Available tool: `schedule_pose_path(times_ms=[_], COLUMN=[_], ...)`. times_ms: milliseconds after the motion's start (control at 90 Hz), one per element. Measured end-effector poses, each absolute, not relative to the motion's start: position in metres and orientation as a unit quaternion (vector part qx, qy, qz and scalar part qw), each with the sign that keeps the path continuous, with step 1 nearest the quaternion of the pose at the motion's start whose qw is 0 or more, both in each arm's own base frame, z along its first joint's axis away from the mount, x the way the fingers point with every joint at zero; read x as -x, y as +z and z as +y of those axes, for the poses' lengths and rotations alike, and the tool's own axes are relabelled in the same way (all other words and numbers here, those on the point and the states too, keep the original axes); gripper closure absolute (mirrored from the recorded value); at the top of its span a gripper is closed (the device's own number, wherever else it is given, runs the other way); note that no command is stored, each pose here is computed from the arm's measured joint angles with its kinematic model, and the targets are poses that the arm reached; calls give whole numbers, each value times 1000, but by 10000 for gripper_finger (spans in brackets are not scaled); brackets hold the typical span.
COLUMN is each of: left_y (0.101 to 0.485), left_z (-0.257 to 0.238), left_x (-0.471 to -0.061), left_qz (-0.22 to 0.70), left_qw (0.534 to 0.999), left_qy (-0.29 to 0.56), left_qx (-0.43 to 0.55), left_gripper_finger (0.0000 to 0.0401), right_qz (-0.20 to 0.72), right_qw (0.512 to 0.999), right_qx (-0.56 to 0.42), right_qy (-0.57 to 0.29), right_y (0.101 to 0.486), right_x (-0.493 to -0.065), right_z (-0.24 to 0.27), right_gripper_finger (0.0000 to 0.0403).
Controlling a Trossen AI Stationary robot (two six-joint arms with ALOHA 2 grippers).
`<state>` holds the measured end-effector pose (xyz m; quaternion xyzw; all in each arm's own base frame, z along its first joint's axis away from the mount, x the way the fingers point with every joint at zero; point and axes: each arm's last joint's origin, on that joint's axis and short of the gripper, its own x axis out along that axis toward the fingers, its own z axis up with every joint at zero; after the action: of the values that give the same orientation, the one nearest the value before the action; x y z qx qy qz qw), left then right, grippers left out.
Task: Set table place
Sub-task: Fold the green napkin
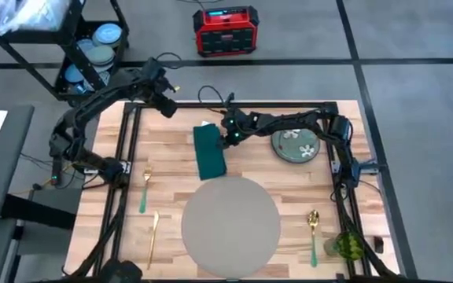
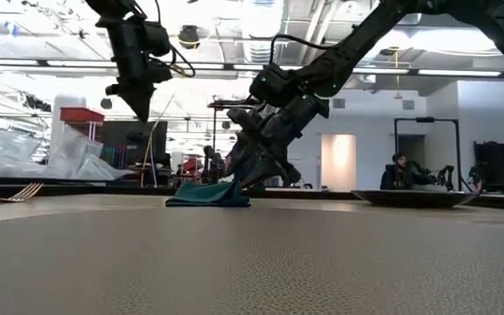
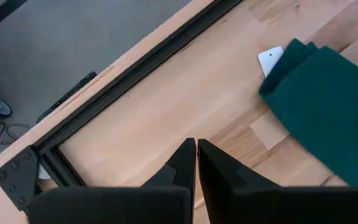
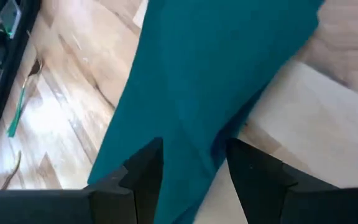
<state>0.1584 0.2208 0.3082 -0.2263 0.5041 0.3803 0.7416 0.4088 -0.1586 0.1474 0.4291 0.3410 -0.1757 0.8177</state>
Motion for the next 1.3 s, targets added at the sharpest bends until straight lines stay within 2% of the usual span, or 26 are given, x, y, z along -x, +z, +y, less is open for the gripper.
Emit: schedule_pose_path(times_ms=[244, 522, 622, 833, 1078, 1300], left_y=[308, 308, 308, 309, 309, 310], left_z=[221, 221, 222, 224, 225, 226], left_x=[-158, -158, -157, -158, -158, -157], left_qz=[510, 512, 512, 503, 500, 496], left_qw=[745, 745, 745, 751, 753, 754], left_qy=[372, 372, 371, 375, 377, 380], left_qx=[213, 211, 210, 205, 204, 203], left_gripper_finger=[401, 401, 401, 401, 401, 401], right_qz=[339, 351, 352, 368, 402, 421], right_qw=[819, 801, 801, 809, 801, 821], right_qx=[-426, -459, -460, -437, -423, -362], right_qy=[-183, -158, -151, -140, -137, -133], right_y=[147, 125, 128, 144, 159, 220], right_x=[-409, -422, -426, -429, -426, -406], right_z=[-158, -150, -150, -154, -153, -148], right_gripper_finger=[239, 243, 273, 391, 402, 403])
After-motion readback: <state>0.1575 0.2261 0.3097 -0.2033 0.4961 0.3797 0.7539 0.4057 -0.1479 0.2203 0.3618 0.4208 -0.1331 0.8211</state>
